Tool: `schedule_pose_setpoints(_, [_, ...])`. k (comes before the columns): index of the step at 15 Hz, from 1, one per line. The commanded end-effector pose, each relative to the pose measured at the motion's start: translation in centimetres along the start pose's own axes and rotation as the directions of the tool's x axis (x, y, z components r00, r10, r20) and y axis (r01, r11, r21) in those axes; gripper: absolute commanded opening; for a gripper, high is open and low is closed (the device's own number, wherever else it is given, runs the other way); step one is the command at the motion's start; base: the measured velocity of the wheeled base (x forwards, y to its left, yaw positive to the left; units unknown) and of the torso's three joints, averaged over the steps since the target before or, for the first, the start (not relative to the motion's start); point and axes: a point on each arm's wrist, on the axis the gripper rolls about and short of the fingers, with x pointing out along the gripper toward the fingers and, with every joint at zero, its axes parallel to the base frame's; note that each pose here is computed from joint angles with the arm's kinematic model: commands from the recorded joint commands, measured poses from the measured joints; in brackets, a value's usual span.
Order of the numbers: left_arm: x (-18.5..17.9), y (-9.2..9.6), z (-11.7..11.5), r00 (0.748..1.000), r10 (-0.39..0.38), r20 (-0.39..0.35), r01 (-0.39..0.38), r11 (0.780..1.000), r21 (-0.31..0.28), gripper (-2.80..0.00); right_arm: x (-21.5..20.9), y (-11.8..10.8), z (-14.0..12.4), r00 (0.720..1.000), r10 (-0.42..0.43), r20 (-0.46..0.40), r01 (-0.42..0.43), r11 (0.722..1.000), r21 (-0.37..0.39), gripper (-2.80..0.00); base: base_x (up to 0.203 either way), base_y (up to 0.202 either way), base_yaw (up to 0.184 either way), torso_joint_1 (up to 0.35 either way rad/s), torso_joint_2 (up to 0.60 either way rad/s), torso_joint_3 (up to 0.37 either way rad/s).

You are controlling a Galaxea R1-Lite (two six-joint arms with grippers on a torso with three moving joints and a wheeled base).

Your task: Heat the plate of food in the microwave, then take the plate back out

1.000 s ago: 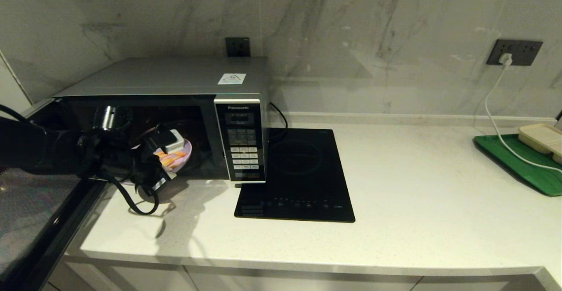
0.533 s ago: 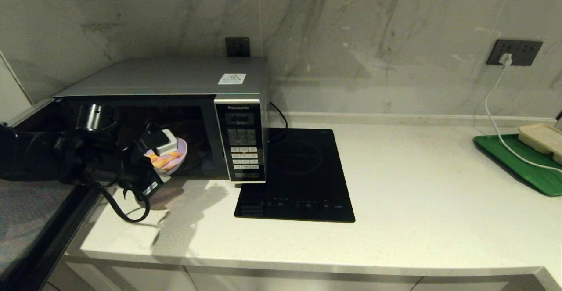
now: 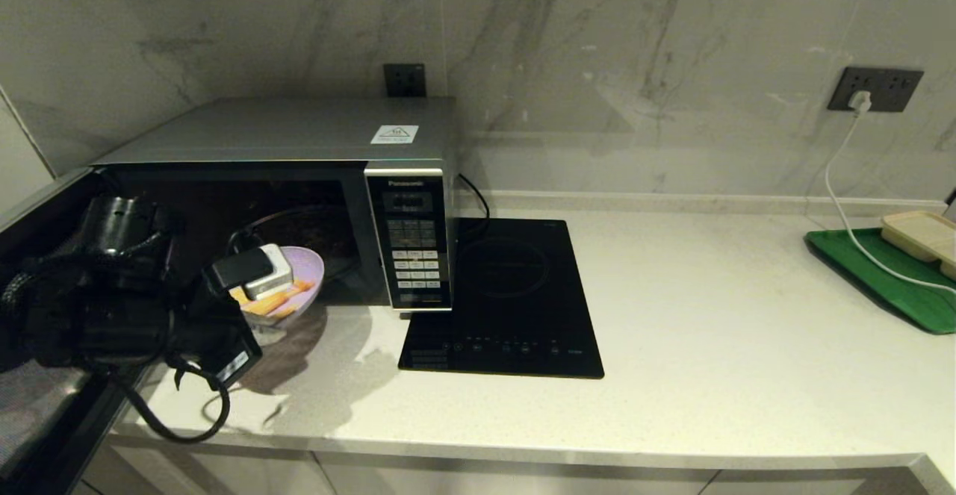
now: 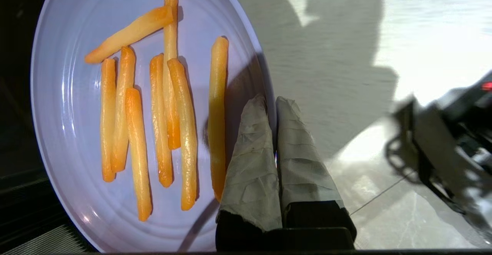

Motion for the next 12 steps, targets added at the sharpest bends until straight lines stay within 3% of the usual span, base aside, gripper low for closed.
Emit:
schedule_pose_setpoints(1, [-2.9,-3.1,0.3,0.996,-0.038,0.076,0.034,0.998,0.060,-2.80,0.0,0.0,0.0,1.000,0.001,-0.001,-0.001,1.000,0.000,-2.80,0.000,0.000,0.000,0.000,0.00,0.000])
schedule_pose_setpoints(7, [-3.3,-8.0,2.5,0.969,-0.201,0.144,0.179,0.972,0.151,-2.80,0.0,0.0,0.0,1.000,0.001,-0.001,-0.001,1.000,0.000,-2.80,0.000,0.000,0.000,0.000,0.00,0.000])
schedule_pose_setpoints(12, [-0.9,-11.2,4.9,0.961,-0.264,0.087,0.235,0.938,0.254,-2.80,0.0,0.0,0.0,1.000,0.001,-0.001,-0.001,1.000,0.000,-2.80,0.000,0.000,0.000,0.000,0.00,0.000])
